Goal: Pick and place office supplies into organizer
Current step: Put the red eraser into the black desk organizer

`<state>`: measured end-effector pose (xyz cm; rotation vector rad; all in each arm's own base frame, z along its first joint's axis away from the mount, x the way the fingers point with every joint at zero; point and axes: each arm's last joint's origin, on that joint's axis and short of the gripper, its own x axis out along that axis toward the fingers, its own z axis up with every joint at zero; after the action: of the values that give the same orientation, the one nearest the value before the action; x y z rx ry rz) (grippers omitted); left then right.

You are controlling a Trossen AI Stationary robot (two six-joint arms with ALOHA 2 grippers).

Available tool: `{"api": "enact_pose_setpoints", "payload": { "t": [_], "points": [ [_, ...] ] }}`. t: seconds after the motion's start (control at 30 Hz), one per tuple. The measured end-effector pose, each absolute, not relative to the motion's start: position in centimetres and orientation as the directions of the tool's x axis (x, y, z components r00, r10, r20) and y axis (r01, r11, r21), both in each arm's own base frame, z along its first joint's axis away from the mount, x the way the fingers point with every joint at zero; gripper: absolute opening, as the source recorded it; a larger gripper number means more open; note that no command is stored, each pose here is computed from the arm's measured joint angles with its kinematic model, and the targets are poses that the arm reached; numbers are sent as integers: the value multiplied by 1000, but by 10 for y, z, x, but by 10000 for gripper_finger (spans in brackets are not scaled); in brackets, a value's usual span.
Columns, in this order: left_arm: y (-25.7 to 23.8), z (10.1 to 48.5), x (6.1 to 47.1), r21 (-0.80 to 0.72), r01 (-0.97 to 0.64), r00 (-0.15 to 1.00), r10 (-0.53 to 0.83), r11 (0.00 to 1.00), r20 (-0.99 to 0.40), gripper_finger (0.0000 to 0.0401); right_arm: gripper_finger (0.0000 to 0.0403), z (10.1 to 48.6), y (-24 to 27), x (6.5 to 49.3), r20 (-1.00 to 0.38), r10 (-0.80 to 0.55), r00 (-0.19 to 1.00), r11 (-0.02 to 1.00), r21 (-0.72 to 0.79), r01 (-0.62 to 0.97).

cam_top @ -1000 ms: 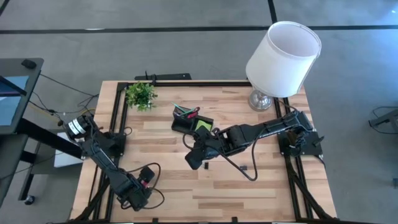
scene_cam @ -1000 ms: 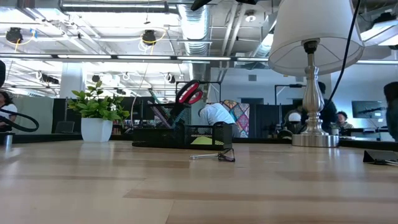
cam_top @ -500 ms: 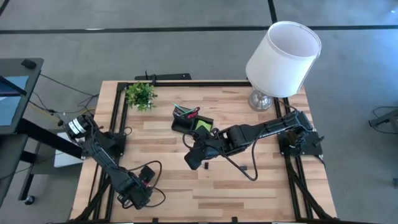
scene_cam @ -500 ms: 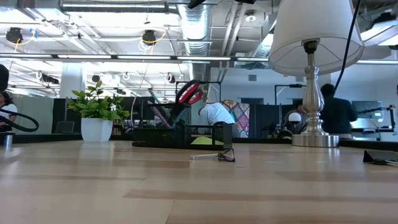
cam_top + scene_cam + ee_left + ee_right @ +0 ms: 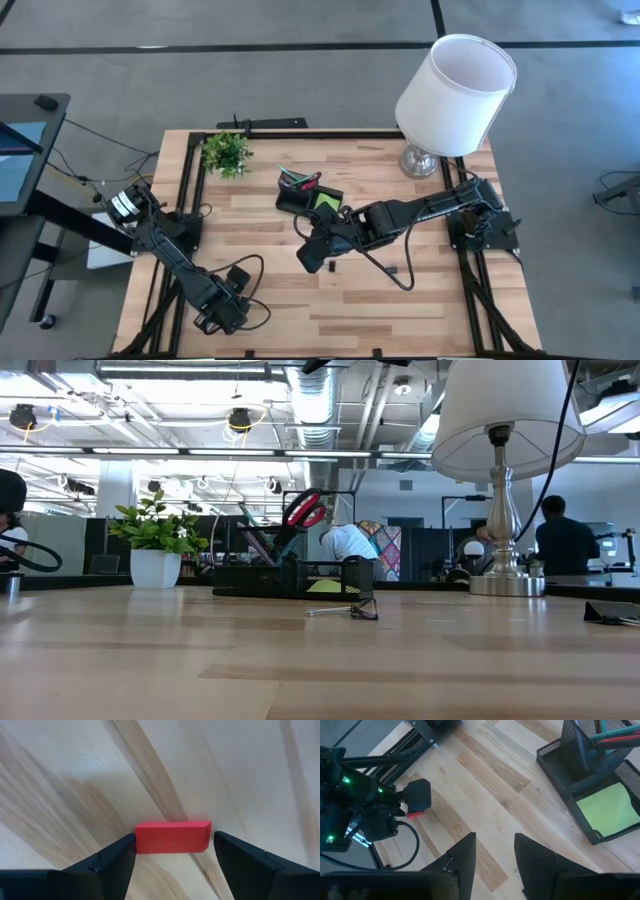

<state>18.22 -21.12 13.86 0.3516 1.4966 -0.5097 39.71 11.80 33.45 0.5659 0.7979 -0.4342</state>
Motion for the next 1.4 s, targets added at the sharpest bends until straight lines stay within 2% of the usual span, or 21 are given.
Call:
{"api": "enact_pose_setpoints", "payload": {
  "t": [0.4,1.13,1.4],
  "points": [
    [-205,134,189,-71,439,63,-109,896,-992,261,128,334,118,397,-766,-151,625,771,304,559],
    [-202,132,182,-100,362,-20,-100,927,-995,261,128,334,118,397,-768,-151,622,786,288,547],
    [-206,131,173,-64,396,-18,-62,916,-998,253,128,334,118,397,-768,-151,622,787,288,546]
  ]
}}
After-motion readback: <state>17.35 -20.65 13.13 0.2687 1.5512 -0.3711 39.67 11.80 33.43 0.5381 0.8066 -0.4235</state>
